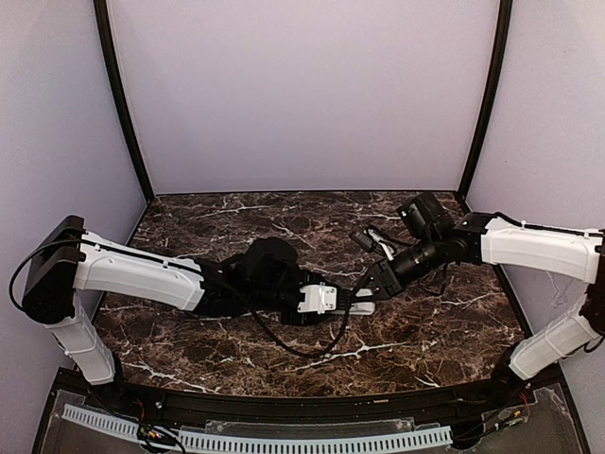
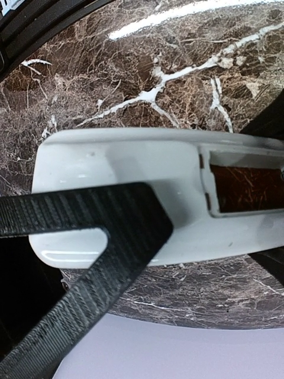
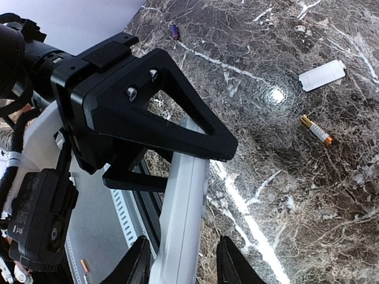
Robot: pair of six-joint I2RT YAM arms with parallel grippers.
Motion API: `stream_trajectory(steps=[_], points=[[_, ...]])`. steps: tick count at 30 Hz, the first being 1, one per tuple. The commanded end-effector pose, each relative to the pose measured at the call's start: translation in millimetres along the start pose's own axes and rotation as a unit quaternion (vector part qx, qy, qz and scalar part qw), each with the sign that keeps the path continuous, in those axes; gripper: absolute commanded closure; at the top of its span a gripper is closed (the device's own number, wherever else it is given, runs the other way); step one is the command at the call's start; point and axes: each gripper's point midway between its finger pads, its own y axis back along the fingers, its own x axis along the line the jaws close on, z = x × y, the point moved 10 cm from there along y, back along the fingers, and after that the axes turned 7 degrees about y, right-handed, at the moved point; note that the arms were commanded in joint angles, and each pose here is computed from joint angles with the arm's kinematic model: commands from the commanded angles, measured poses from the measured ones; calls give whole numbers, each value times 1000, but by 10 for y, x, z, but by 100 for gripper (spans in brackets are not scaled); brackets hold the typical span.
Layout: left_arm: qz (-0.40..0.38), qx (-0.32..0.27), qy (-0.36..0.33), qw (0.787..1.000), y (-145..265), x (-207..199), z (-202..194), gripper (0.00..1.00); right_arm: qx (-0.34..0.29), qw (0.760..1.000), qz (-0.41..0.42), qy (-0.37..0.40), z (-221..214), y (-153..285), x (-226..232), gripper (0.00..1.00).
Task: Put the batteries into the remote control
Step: Pass from the left arm to the right
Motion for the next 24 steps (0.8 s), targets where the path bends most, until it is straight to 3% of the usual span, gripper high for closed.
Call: stream_trajectory(steps=[1,12,17,20,24], points=[[6,-10,-5,1000,38,78,131,71,18,999,-25,11,23,-38,-2,64],[9,-4,-8,1000,-11,102,143,72,51,998,-27,12,-33,-161,-15,66],[14,-2,-13,1000,-13,110,142,70,50,998,-20,12,-19,-163,-3,87],[24,-1,-1,1000,-18,125,139,57,42,999,-15,8,3,-130,6,100],[51,-30,27,998,54,160,174,30,16,1000,-16,-8,18,-8,-58,100]])
